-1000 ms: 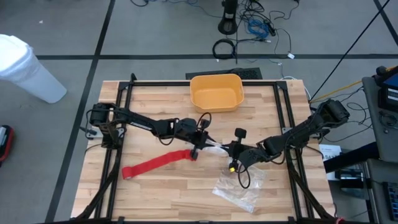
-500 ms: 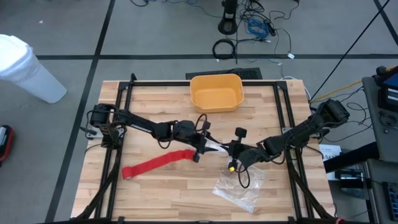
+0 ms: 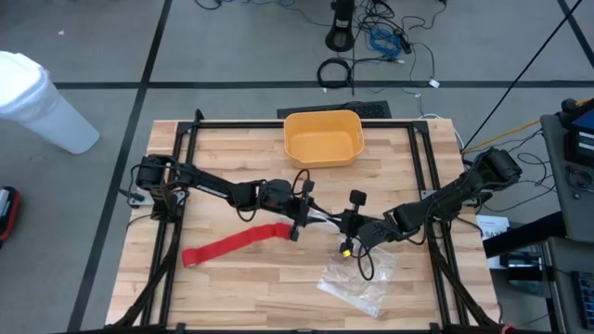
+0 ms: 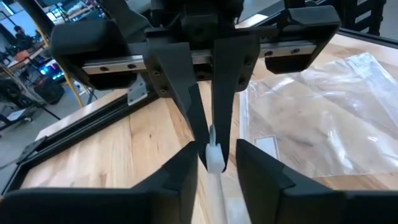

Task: Roll bandage
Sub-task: Open the transparent zip bag

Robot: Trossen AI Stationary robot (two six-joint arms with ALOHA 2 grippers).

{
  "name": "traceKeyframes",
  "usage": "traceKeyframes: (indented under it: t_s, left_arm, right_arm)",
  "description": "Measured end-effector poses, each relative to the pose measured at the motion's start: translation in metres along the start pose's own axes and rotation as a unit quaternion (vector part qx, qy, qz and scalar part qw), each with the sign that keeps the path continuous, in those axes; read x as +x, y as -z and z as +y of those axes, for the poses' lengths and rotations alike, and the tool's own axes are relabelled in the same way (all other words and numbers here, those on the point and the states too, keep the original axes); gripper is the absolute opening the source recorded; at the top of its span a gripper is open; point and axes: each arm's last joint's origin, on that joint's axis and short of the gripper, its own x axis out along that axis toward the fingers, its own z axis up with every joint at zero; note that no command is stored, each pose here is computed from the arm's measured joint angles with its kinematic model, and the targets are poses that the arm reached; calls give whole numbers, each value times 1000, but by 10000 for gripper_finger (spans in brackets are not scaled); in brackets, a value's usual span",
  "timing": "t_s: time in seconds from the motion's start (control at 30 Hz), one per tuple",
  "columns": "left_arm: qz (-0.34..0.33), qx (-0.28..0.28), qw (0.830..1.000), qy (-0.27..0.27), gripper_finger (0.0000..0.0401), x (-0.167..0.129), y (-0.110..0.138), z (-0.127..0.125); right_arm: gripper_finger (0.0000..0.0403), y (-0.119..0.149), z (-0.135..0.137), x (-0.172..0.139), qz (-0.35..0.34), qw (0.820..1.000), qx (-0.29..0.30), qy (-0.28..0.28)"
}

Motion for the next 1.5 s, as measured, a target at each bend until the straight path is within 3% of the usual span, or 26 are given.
traceKeyframes:
  t_s: [0.23,0.33,1.23,1.5]
  left_arm:
    - [2,-1,1000,-2,26,0,1,1]
    - [2,-1,1000,-3,10,0,1,2]
    - [58,-7,998,-19,1,-1,10,1]
    - [60,-7,996,-58,52,-1,8,4]
  right_arm:
    - [0,0,0,0,0,1000,-4,0]
    - [0,-1,0,0,-3,1000,-9,-1]
    - [1,-1,4,-4,-11,1000,-12,18]
    - [0,0,3,-4,-6,1000,-7,17]
